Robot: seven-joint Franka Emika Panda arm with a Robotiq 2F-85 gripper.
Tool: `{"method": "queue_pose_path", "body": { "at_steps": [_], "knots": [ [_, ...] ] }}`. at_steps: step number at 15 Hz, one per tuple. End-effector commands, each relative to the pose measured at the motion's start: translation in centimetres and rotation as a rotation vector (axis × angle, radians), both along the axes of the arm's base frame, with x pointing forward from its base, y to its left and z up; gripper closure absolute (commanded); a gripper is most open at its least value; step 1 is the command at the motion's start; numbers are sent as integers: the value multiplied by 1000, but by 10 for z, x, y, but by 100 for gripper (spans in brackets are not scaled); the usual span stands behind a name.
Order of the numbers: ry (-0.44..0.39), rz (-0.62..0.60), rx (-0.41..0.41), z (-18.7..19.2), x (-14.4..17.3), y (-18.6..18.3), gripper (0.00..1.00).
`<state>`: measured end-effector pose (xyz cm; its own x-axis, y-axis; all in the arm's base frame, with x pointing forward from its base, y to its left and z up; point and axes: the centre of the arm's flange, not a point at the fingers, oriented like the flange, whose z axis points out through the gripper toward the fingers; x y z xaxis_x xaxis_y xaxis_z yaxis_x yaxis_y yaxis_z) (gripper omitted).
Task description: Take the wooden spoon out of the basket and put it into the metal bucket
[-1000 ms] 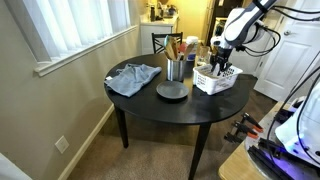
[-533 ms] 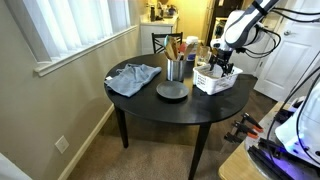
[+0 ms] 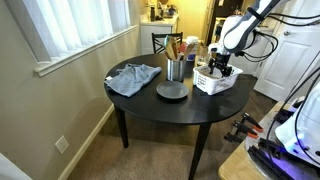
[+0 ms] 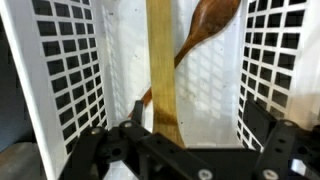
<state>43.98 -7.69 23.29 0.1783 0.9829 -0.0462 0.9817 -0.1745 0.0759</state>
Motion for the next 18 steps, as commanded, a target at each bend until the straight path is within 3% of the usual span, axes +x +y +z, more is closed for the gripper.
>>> {"method": "queue_pose_path", "body": {
  "at_steps": [1, 2, 4, 13, 15, 18],
  "knots": [
    [-17, -26, -14, -6, 6, 2, 4],
    [-19, -27, -10, -6, 7, 2, 27],
    [-21, -29, -10, -5, 8, 1, 31],
    [-18, -44, -6, -5, 10, 0, 90],
    [-21, -46, -6, -4, 10, -1, 95],
    [-28, -57, 6, 2, 8, -2, 91]
  ]
}}
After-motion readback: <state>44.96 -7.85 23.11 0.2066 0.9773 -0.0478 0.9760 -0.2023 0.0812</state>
